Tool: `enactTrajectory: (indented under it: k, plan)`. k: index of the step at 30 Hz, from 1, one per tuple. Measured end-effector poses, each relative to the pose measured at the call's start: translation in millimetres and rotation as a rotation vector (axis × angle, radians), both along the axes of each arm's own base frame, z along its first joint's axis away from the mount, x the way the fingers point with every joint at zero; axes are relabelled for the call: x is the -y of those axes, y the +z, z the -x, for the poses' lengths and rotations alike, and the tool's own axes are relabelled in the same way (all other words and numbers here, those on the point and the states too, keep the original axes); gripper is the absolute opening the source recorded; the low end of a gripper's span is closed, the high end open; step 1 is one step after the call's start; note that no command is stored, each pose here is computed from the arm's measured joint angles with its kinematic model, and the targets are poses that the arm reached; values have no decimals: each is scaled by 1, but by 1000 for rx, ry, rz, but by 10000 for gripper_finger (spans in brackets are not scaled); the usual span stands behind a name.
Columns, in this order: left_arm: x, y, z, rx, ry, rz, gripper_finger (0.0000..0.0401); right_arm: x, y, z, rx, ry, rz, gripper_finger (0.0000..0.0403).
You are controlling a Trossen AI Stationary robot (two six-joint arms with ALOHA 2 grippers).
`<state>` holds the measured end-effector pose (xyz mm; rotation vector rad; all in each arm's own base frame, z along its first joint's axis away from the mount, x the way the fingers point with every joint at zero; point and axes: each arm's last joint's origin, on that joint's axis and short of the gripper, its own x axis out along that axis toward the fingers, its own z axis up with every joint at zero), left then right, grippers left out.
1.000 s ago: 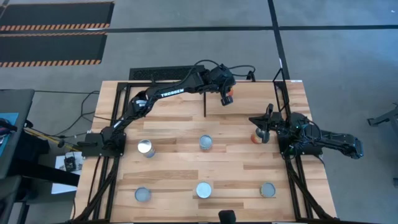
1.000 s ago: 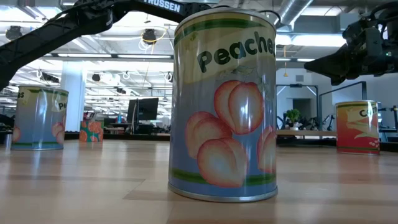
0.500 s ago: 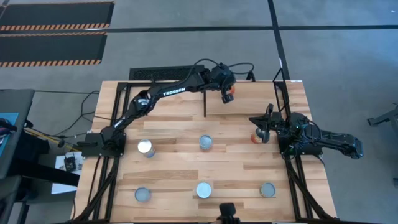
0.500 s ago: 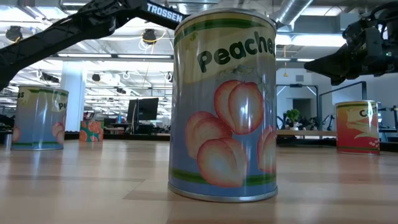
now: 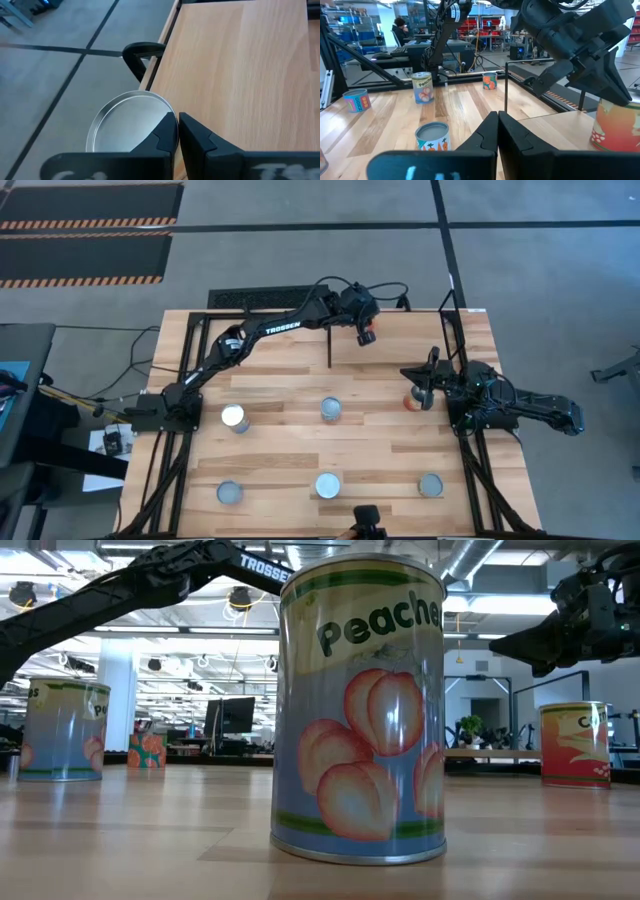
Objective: Pick and place cans onto a shelf
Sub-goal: Put the left large canned corn on the shelf, then put the large canned corn on the shelf aligned with the other large canned corn
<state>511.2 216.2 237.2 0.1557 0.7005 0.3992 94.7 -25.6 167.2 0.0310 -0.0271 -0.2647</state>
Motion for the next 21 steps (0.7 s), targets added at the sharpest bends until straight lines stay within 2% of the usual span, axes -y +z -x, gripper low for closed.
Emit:
enactTrajectory:
  k: [7,11,17,21]
  plan:
    - [1,1,0,-2,-6,-5,58,0,0,0,0,0,0,31]
    - [2,12,2,11,-9,-20,84,0,0,0,0,0,0,31]
    - [15,74,18,113,-34,-93,103,0,0,0,0,0,0,31]
    - [29,106,33,134,-54,-98,83,0,0,0,0,0,0,31]
